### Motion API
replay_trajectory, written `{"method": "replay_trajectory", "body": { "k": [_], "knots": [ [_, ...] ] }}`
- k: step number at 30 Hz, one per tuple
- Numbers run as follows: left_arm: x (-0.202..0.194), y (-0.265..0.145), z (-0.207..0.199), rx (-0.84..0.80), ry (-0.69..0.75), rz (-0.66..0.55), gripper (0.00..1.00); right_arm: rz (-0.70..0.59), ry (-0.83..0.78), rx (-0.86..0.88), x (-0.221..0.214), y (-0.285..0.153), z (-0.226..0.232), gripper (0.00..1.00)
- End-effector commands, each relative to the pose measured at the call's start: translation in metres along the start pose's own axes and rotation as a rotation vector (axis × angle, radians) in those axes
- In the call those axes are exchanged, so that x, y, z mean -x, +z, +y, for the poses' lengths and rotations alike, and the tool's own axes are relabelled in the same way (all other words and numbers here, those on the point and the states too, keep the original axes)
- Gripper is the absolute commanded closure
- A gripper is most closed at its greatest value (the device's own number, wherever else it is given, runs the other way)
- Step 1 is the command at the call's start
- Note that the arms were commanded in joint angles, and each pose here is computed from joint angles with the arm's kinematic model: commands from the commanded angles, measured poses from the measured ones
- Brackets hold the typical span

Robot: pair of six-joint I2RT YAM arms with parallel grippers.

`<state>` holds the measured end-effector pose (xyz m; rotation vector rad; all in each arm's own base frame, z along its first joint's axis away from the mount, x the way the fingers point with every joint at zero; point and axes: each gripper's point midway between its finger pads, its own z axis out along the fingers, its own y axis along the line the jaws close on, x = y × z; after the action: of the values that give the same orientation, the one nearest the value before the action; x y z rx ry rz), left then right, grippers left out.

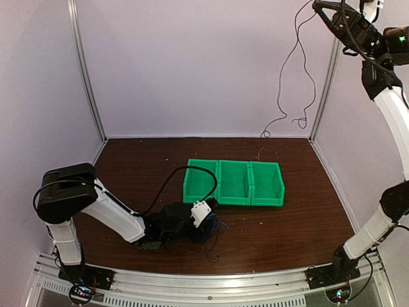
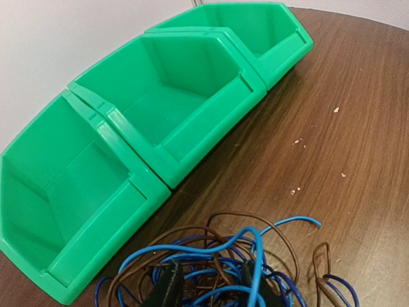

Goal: Untangle the cables

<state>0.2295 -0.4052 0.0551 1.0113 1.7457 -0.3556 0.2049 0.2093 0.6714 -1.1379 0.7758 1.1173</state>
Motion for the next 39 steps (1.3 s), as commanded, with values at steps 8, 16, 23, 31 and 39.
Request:
{"method": "replay_trajectory", "body": {
  "k": [8,16,23,31,39],
  "knots": [
    [0.040,-0.044,0.002,-0.088,-0.067,-0.100,0.55,0.050,0.149,-0.079,-0.065,-0.024,-0.033,1.00],
    [0.051,-0.069,0.006,-0.078,-0.107,-0.123,0.45,0.161,0.186,-0.234,-0.135,-0.041,-0.067,1.00],
    [0.047,-0.090,0.028,0.002,-0.152,-0.155,0.43,0.207,0.211,-0.289,-0.170,-0.051,-0.076,1.00],
    [0.038,-0.092,0.035,0.036,-0.164,-0.133,0.42,0.245,0.238,-0.352,-0.203,-0.061,-0.091,1.00],
    [0.037,-0.093,0.037,0.048,-0.172,-0.134,0.41,0.321,0.248,-0.407,-0.242,-0.076,-0.089,1.00]
  ]
}}
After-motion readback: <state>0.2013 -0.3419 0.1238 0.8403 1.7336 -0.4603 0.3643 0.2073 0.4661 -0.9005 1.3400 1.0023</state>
